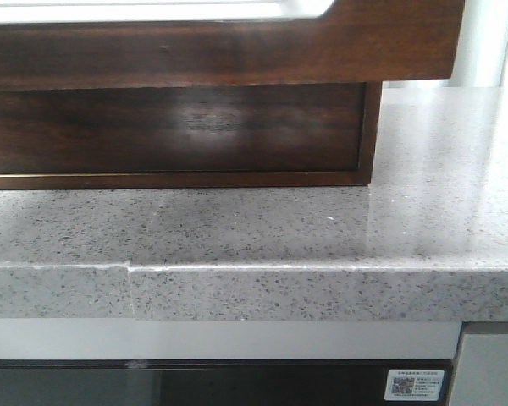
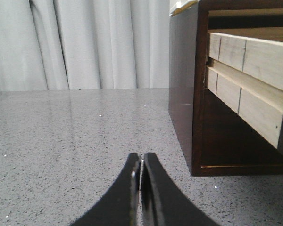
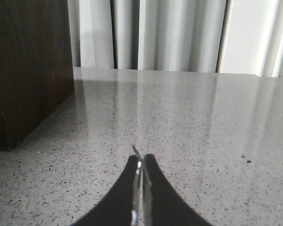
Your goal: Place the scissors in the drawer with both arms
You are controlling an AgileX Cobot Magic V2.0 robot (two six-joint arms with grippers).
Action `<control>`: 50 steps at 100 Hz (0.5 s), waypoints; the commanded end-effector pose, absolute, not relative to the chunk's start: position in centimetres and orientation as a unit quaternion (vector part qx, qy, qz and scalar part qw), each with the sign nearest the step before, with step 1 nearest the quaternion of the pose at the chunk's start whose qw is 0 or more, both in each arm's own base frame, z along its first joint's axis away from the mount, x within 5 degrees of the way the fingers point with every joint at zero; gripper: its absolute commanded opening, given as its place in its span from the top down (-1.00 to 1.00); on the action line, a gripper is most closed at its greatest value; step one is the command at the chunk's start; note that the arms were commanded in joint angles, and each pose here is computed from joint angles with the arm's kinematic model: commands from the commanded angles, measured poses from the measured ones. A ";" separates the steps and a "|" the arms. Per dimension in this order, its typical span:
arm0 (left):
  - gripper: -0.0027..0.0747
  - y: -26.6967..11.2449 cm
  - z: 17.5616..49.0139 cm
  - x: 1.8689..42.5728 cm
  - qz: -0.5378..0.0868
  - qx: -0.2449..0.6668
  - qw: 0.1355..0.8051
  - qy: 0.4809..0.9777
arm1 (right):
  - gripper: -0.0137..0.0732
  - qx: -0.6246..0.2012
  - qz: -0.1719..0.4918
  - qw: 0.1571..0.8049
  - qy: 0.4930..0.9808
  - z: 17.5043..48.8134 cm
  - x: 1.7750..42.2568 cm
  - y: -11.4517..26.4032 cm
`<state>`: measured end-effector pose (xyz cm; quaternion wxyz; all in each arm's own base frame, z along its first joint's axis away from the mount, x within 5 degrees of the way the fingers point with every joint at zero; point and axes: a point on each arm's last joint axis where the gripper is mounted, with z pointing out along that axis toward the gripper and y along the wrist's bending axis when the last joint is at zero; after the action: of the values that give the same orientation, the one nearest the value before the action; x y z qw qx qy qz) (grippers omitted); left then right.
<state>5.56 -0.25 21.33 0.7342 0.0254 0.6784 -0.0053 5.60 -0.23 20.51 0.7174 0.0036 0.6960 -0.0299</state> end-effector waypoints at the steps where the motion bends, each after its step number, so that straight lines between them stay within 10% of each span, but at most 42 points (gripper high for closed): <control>1: 0.98 -0.3 21.0 5.4 -0.015 0.022 0.759 0.651 | 0.84 0.005 -0.039 0.748 0.662 20.9 5.4 -0.3; 50: 0.98 -0.3 21.0 5.4 -0.015 0.022 0.759 0.651 | 0.84 -0.001 -0.041 0.754 0.656 21.1 5.4 -0.3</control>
<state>5.56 -0.25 21.33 0.7342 0.0254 0.6784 -0.0053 5.58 -0.33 20.70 0.7239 0.0029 0.6888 -0.0387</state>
